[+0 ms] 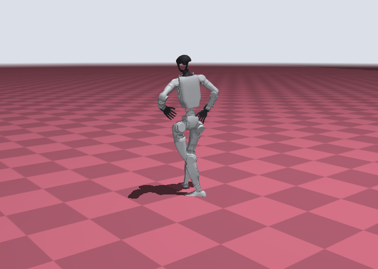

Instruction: Dance

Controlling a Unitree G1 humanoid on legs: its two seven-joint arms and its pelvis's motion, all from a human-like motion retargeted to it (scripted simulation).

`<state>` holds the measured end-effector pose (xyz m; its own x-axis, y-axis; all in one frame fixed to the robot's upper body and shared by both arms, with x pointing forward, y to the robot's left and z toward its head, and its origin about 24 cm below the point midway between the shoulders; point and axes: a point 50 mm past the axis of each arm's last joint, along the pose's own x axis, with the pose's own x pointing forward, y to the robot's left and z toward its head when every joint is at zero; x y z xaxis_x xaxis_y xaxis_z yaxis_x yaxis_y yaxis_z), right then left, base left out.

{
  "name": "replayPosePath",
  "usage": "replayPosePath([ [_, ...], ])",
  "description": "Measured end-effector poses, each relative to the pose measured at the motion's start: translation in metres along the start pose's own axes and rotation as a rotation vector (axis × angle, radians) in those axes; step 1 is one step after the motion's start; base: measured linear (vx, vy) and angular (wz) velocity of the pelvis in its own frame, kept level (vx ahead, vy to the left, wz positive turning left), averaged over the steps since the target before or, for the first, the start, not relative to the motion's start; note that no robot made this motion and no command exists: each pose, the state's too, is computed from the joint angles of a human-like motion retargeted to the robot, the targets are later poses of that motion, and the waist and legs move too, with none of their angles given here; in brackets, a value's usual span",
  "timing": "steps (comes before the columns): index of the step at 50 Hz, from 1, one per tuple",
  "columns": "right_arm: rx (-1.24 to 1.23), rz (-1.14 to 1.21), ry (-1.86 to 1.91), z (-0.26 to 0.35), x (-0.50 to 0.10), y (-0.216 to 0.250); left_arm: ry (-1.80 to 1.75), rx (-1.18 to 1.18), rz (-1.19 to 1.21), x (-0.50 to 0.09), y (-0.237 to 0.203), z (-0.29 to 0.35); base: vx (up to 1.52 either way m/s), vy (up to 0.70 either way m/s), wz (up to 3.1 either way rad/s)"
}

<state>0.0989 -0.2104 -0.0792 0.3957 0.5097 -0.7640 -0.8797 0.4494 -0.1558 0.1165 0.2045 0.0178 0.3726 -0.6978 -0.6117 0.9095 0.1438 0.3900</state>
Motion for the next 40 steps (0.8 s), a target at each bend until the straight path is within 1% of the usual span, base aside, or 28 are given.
replayPosePath([
  [10, -0.008, -0.126, -0.106, 0.023, -0.002, -0.017, 0.017, -0.019, -0.044, 0.006, -0.022, -0.006, -0.13, 0.03, -0.31],
  [24, 0.112, -0.240, -0.145, 0.023, -0.005, -0.017, 0.038, -0.064, 0.161, 0.006, -0.020, -0.012, -0.04, 0.01, -0.23],
  [31, 0.119, -0.254, -0.180, 0.030, -0.003, -0.015, 0.043, -0.073, 0.228, 0.003, -0.017, -0.012, -0.02, -0.02, -0.13],
  [40, 0.066, -0.216, -0.229, 0.044, 0.000, -0.015, 0.026, -0.070, 0.231, 0.002, -0.014, -0.008, 0.00, 0.00, 0.00],
])
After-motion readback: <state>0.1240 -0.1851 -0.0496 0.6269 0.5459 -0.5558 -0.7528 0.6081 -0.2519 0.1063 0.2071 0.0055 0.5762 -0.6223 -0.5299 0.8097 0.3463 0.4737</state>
